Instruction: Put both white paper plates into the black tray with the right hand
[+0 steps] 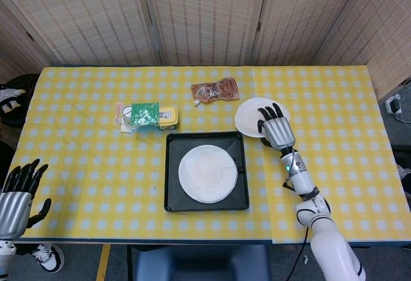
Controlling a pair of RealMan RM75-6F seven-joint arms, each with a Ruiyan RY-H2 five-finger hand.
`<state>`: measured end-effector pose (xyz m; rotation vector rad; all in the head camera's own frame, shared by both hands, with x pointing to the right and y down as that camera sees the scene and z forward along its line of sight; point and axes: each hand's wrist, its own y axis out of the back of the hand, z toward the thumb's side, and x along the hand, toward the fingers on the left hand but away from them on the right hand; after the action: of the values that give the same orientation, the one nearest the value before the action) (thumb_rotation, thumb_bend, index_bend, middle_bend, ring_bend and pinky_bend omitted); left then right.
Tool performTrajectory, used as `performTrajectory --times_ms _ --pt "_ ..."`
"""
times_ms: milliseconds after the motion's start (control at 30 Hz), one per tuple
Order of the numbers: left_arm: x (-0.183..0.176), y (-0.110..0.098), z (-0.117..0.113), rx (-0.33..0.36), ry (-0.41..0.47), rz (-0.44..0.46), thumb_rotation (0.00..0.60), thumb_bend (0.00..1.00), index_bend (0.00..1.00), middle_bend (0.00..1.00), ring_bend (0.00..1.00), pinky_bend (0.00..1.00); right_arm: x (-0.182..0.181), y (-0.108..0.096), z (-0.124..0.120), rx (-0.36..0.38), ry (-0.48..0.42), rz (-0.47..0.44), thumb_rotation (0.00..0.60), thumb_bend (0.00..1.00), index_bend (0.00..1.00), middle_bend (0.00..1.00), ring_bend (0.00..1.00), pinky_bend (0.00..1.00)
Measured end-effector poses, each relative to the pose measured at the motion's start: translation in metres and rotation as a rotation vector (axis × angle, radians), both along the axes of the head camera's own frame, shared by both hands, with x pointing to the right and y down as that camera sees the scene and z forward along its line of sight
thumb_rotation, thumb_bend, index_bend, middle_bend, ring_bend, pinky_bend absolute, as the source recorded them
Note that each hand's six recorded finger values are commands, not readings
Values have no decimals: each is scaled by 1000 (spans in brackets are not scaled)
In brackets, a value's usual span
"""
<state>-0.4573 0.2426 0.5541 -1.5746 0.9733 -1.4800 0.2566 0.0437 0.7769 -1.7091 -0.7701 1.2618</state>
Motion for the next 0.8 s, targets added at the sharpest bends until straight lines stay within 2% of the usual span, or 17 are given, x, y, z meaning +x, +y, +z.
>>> performTrajectory --times_ms 233,400,633,800 --pt "-4 0 -3 14 -7 -11 600 463 0 0 0 0 -8 -3 0 4 -8 -2 600 447 640 225 151 0" --pt "-3 0 -4 16 2 -9 600 463 0 0 0 0 -10 -6 -10 48 -36 -4 600 447 643 227 156 0" --pt "-1 1 -7 18 16 0 600 463 0 0 0 0 -9 -10 -47 214 -127 -35 600 447 644 233 164 0" --pt "2 3 -10 22 24 8 600 463 0 0 0 0 -6 -5 -77 342 -193 -78 600 447 644 234 166 0"
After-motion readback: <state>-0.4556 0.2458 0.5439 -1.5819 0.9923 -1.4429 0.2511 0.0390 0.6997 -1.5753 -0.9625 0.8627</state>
